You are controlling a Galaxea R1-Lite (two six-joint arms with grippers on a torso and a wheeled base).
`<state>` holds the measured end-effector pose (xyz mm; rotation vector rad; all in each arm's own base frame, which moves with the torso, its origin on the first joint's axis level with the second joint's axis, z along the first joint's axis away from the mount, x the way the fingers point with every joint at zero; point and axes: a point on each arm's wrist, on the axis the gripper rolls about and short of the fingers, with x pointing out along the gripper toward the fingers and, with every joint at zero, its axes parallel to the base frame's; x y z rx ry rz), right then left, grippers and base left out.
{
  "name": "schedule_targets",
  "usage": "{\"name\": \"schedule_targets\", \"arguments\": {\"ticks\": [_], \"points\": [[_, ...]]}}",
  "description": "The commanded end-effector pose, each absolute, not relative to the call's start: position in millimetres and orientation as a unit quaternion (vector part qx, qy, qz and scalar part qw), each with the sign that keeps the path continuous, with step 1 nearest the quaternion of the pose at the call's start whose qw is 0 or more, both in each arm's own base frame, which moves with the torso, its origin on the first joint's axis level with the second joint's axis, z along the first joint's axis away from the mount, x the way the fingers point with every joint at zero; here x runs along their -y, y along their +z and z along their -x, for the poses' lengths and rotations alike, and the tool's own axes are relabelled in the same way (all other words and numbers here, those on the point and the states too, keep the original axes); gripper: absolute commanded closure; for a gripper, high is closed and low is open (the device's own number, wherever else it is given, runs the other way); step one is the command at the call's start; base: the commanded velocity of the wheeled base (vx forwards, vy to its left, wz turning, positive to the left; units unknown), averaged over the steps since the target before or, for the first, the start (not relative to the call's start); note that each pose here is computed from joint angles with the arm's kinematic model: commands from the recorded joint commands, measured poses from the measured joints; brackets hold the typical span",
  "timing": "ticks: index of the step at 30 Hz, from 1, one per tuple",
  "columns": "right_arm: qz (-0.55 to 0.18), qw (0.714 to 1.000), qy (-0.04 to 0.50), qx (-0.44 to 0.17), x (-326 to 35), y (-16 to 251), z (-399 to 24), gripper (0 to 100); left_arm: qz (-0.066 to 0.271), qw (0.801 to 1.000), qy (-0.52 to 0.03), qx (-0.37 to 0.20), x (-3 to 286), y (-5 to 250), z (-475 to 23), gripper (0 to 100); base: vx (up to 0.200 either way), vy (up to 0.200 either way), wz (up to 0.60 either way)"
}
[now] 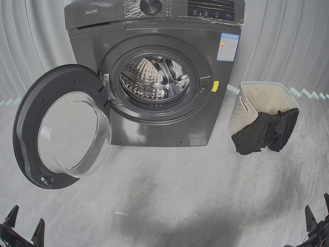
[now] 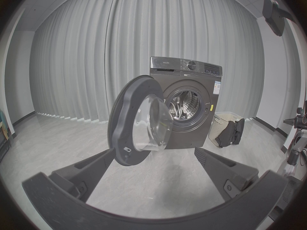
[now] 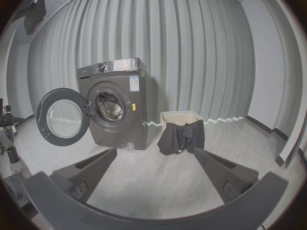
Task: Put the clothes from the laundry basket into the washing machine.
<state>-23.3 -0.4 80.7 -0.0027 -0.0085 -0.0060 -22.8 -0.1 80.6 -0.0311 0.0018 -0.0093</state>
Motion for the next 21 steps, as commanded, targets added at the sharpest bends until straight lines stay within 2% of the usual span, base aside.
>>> {"name": "schedule_targets", "arguments": {"ticks": [1, 18, 21], "points": [[0.002, 1.0, -0.002, 0.001, 0.4, 75.6, 22.8, 0, 0.015, 1.0, -0.005, 0.001, 0.1, 76.2, 23.0, 0, 0.0, -0.2, 0.0], [0.002, 1.0, -0.002, 0.001, 0.4, 75.6, 22.8, 0, 0.016, 1.0, -0.005, 0.001, 0.1, 76.2, 23.0, 0, 0.0, -0.2, 0.0], [0.002, 1.0, -0.002, 0.001, 0.4, 75.6, 22.8, 0, 0.015, 1.0, -0.005, 0.001, 0.1, 76.2, 23.0, 0, 0.0, 0.0, 0.0]]}}
